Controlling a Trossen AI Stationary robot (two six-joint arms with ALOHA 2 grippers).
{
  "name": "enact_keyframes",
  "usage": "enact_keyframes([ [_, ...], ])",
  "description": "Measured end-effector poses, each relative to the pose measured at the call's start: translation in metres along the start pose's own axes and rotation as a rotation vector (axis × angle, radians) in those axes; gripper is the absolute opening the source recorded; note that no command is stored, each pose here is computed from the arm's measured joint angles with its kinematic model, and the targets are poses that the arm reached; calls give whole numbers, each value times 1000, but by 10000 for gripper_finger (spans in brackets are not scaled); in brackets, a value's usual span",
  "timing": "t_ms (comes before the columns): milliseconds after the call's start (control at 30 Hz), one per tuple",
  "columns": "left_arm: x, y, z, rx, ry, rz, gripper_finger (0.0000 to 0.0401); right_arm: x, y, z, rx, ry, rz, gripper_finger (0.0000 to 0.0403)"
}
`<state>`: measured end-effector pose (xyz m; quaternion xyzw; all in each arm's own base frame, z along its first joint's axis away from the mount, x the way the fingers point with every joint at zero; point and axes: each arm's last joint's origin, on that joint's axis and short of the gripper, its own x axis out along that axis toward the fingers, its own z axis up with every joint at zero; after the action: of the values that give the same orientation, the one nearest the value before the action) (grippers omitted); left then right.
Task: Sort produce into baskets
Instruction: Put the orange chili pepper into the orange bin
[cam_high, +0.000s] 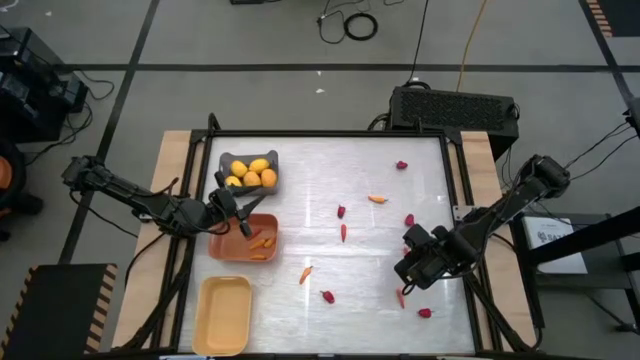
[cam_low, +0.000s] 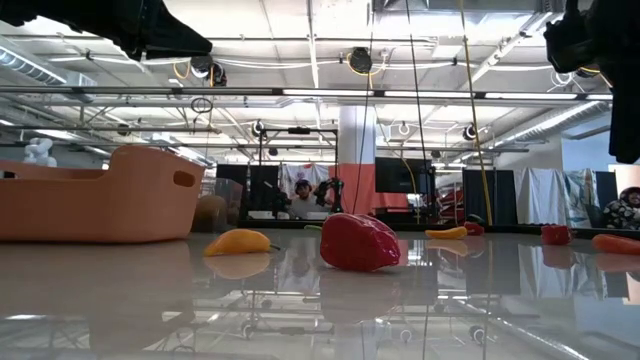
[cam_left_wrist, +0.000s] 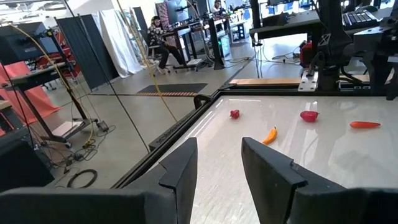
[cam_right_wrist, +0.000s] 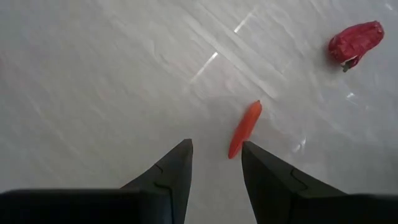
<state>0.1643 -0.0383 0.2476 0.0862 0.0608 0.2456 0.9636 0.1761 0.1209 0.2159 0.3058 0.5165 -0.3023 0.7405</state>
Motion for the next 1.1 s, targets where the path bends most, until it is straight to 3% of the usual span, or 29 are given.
enact_keyframes([
  [200,0,0,0,0,0,0,134,0,1,0,28,-22,6,130],
  [1100,0,0,0,0,0,0,134,34,17,-14,-70,-21,-100,130],
])
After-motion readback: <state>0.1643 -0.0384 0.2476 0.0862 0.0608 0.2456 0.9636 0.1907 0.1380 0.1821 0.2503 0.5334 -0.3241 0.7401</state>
